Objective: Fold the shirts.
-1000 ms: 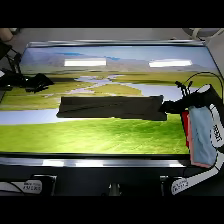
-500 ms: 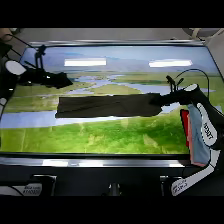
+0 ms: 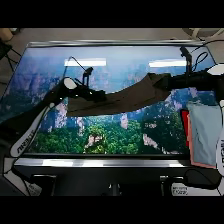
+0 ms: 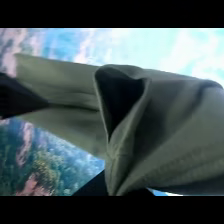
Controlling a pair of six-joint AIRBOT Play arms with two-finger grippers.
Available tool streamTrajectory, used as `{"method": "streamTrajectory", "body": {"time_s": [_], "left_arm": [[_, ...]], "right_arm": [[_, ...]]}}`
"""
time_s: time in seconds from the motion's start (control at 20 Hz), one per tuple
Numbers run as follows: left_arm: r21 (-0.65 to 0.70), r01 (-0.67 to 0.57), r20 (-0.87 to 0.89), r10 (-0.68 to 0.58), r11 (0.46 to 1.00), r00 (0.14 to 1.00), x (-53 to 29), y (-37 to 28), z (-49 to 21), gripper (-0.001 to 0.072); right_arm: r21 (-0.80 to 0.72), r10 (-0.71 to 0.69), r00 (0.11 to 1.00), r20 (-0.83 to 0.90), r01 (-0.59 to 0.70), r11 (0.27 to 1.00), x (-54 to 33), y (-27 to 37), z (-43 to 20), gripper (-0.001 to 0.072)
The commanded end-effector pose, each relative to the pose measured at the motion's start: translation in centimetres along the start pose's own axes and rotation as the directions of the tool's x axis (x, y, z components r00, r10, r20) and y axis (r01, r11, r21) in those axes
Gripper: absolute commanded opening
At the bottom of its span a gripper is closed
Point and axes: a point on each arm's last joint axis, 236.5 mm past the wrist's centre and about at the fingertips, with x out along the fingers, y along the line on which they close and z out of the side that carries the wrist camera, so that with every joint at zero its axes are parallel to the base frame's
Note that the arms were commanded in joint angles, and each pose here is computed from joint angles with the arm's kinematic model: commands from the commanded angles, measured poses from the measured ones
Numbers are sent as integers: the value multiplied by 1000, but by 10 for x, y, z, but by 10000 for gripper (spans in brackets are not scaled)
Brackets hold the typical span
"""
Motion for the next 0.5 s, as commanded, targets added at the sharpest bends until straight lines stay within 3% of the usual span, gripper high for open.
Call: {"method": "streamTrajectory", "body": {"time_s": [0.0, 0.2, 0.45], "left_arm": [[-151, 158, -7, -161, 976, 987, 58, -40, -20, 22], [-270, 310, 15, -318, 912, 948, 104, -96, -43, 21], [-283, 422, 49, -426, 862, 903, 122, -131, -41, 20]], "right_arm": [[-73, 27, 1000, 14, -26, 997, -41, 57, 2, 14], [-80, 45, 999, 0, -45, 996, -63, 89, -7, 15], [-84, 44, 999, -1, -44, 995, -73, 102, -10, 15]]}}
